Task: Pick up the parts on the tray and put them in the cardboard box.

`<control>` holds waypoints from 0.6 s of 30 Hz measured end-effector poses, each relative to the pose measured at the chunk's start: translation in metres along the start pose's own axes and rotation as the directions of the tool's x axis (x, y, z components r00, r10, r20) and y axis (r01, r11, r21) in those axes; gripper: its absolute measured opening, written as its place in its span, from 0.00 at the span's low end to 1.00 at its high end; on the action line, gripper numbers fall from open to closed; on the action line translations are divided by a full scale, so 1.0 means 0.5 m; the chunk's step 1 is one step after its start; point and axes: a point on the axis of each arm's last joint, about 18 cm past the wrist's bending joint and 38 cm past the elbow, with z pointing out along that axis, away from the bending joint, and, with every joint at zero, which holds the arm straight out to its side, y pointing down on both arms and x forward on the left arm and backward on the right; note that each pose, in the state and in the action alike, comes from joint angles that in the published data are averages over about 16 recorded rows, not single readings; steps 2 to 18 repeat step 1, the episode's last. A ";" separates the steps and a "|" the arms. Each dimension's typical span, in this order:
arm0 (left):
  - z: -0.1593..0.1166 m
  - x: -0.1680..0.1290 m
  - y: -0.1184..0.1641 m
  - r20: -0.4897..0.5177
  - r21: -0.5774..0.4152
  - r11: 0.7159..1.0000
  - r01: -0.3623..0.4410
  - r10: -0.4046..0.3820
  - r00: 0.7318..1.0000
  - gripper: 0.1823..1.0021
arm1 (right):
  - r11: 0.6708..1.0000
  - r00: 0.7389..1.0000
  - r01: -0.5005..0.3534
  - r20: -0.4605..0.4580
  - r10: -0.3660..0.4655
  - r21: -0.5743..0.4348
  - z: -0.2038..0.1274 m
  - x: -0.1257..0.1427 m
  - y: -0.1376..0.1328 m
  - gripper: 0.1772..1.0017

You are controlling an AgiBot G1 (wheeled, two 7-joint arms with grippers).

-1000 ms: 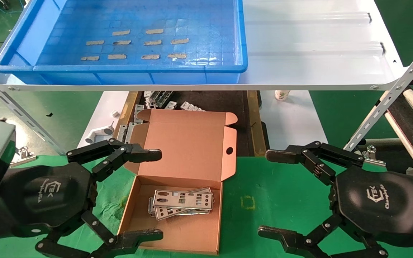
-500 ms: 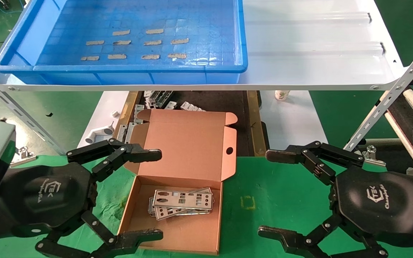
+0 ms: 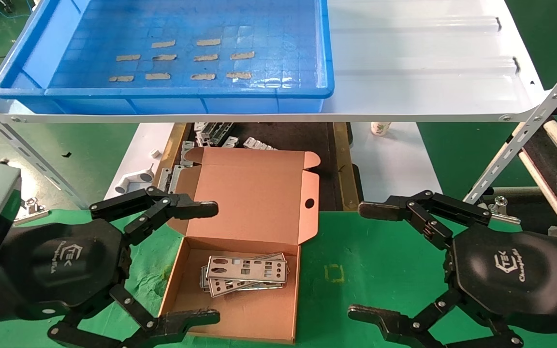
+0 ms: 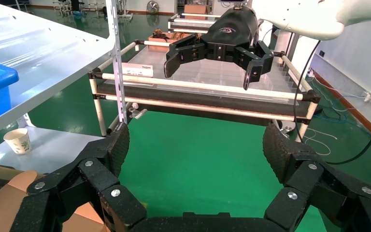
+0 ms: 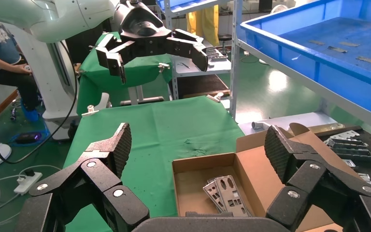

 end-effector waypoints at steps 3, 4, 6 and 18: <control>0.000 0.000 0.000 0.000 0.000 1.000 0.000 0.000 1.000 1.00 | 1.000 1.000 0.000 0.000 0.000 0.000 0.000 0.000 0.000 1.00; 0.000 0.000 0.000 0.000 0.000 1.000 0.000 0.000 1.000 1.00 | 1.000 1.000 0.000 0.000 0.000 0.000 0.000 0.000 0.000 1.00; 0.000 0.000 0.000 0.000 0.000 1.000 0.000 0.000 1.000 1.00 | 1.000 1.000 0.000 0.000 0.000 0.000 0.000 0.000 0.000 1.00; 0.000 0.000 0.000 0.000 0.000 1.000 0.000 0.000 1.000 1.00 | 1.000 1.000 0.000 0.000 0.000 0.000 0.000 0.000 0.000 1.00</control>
